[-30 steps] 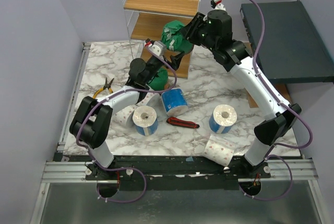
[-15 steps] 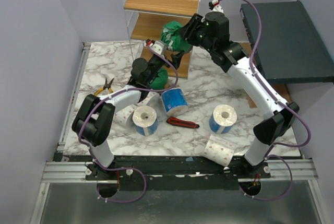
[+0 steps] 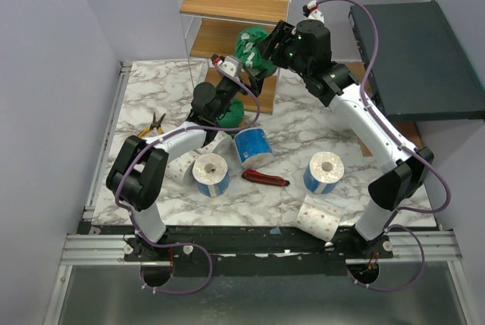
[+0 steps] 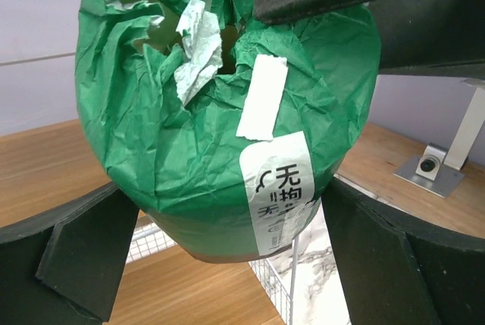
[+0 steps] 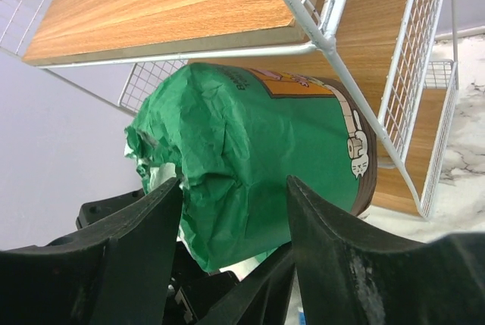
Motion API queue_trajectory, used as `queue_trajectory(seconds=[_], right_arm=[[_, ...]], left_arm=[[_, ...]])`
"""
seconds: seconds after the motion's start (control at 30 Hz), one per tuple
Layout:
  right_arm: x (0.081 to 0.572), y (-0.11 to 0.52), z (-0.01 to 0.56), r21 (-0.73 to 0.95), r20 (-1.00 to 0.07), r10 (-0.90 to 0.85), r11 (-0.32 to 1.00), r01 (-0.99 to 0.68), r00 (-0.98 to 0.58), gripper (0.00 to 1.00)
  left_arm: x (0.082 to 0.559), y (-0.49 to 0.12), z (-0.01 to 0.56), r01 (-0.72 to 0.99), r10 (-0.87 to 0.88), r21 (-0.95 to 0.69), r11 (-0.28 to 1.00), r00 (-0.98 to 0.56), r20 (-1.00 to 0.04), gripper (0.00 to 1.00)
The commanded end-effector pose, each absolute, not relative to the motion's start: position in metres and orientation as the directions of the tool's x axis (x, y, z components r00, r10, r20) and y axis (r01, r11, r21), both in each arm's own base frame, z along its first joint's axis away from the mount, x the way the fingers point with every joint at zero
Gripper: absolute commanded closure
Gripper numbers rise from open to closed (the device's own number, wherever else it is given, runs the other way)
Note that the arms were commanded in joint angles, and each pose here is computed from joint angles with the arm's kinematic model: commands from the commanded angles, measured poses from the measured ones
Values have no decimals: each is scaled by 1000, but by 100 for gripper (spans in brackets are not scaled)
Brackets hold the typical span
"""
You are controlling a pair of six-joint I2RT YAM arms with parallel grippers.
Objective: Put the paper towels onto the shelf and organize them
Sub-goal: Place the paper towel on the shelf.
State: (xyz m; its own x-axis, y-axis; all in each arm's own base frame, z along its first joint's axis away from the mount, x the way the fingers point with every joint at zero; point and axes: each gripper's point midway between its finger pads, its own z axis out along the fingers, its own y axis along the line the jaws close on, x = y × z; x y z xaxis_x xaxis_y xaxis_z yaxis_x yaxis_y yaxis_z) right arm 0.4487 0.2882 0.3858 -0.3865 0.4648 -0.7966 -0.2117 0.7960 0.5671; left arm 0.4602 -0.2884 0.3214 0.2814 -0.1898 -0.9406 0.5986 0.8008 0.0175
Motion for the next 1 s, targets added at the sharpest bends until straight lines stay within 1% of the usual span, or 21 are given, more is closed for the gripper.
queue_trajectory(seconds=[0.0,0.5,0.97], right_arm=[[439,289,383,568,-792,459,797,-207,-403,38],[425,280,405,578,-793,476,785,-222,-380,23],[409,261,414,570,-806,489,792,-218,-333,23]], left_arm=[[457,-287,376,585,-261,30,811,408,-875,2],[461,-289,373,579,-246,36,815,401,-882,2],[467,-292,364,572,-212,53,819,387,-898,3]])
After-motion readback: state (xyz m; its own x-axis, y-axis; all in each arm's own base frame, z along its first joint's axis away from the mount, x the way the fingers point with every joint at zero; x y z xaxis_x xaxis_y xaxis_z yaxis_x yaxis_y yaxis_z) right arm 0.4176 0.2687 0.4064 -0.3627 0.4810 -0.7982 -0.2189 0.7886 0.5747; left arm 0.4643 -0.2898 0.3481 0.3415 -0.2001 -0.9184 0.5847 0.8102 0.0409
